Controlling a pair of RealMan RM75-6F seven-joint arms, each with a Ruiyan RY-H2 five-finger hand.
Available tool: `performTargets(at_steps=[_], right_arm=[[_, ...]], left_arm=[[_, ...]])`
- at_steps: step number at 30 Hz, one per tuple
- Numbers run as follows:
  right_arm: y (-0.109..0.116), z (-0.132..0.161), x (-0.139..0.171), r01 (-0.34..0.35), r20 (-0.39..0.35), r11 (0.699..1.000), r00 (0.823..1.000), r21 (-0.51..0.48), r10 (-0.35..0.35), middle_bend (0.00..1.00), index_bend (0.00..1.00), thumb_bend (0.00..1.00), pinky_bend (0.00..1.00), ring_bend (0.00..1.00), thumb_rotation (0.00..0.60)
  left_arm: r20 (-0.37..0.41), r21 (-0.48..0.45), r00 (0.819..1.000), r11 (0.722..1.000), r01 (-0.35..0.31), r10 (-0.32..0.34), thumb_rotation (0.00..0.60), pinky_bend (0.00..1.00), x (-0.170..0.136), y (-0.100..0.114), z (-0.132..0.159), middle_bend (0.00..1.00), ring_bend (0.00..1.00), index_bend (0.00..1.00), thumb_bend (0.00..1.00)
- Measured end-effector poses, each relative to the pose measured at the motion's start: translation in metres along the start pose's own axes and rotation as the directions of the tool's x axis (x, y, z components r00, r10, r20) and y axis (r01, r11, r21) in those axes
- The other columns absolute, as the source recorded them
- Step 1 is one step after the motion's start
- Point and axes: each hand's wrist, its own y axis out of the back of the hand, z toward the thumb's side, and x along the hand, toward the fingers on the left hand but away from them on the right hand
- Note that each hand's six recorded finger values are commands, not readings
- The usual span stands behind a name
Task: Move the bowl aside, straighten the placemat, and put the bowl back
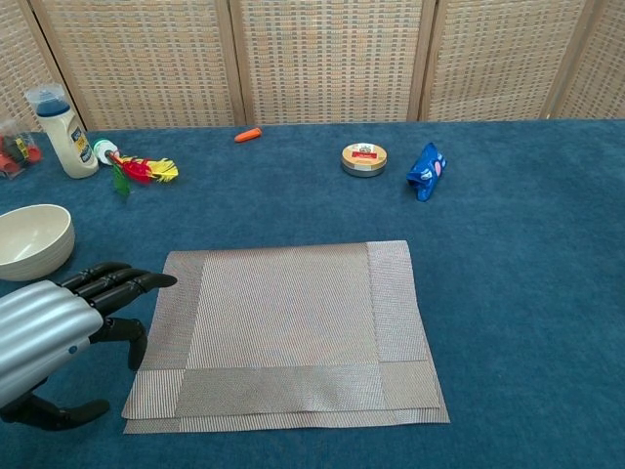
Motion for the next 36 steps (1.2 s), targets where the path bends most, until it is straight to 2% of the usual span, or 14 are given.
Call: performTargets(at_steps=[7, 20, 27, 36], right_arm=[[0.003, -0.001, 0.000, 0.009, 0.002, 1.000, 1.000, -0.008, -0.009, 0.00, 0.16, 0.13, 0.00, 0.00, 0.600], [0.004, -0.003, 0.000, 0.014, 0.006, 1.000, 1.000, -0.016, -0.014, 0.00, 0.16, 0.13, 0.00, 0.00, 0.600], [0.005, -0.003, 0.000, 0.015, 0.006, 1.000, 1.000, -0.019, -0.015, 0.00, 0.16, 0.13, 0.00, 0.00, 0.600], [0.004, -0.003, 0.000, 0.013, 0.005, 1.000, 1.000, -0.018, -0.013, 0.00, 0.16, 0.13, 0.00, 0.00, 0.600]], left_arm=[[0.011, 0.005, 1.000, 1.000, 0.029, -0.029, 0.600, 0.00, 0.001, -0.008, 0.003, 0.00, 0.00, 0.48, 0.33], [0.026, 0.015, 0.999, 0.999, 0.048, -0.048, 0.600, 0.00, 0.004, -0.014, 0.008, 0.00, 0.00, 0.49, 0.34], [0.033, 0.012, 0.998, 0.999, 0.050, -0.051, 0.600, 0.00, 0.009, -0.017, 0.013, 0.00, 0.00, 0.51, 0.40], [0.054, -0.003, 0.998, 0.999, 0.033, -0.033, 0.600, 0.00, 0.015, -0.014, 0.022, 0.00, 0.00, 0.51, 0.40]])
